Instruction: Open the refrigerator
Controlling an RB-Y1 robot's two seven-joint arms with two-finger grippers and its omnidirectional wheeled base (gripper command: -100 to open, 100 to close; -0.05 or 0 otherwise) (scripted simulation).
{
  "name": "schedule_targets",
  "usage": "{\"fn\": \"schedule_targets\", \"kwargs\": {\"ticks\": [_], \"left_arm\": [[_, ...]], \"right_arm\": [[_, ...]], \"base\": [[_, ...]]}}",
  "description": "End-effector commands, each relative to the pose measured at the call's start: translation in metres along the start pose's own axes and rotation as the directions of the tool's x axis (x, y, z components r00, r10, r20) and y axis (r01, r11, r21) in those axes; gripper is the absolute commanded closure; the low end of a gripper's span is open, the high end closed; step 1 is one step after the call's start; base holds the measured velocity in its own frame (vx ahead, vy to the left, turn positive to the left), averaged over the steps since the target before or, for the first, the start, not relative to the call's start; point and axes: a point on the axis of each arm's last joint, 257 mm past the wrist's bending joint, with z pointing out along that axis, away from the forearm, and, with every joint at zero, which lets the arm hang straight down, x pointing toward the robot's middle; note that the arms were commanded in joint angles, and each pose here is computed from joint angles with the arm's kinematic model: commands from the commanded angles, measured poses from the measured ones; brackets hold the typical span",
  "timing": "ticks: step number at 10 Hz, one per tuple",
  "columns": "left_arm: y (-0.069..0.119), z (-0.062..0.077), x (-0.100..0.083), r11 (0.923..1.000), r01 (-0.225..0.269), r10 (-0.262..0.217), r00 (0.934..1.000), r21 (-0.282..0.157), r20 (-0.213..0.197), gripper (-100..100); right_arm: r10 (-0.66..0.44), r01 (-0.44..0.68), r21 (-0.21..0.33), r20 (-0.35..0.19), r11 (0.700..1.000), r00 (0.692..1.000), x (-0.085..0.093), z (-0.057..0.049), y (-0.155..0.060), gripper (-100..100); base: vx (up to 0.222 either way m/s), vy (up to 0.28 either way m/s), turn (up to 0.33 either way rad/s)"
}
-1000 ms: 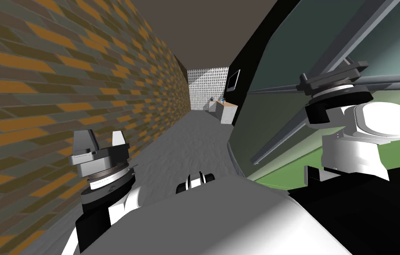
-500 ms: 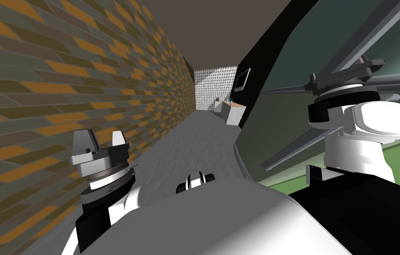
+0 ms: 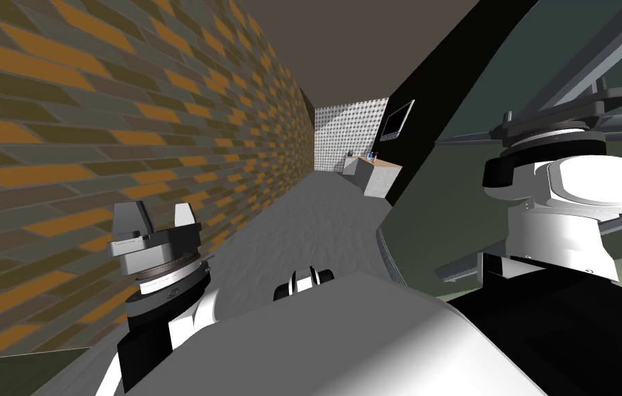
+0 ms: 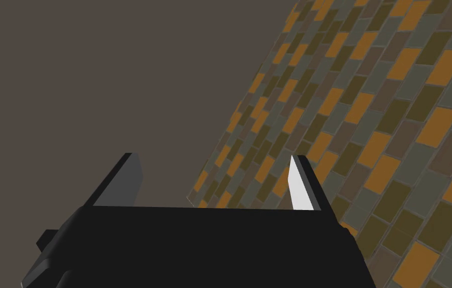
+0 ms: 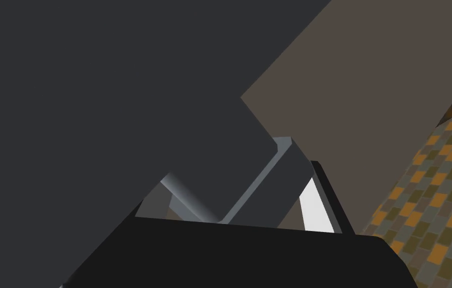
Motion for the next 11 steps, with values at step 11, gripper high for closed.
{"fn": "schedule_targets", "kwargs": {"ticks": [11], "left_arm": [[0.0, 0.0, 0.0, 1.0, 0.0, 0.0, 1.0, 0.0, 0.0, 0]], "right_arm": [[-0.237, 0.273, 0.171, -0.202, 0.947, 0.95, 0.054, -0.003, -0.073, 100]], "base": [[0.208, 0.076, 0.053]]}}
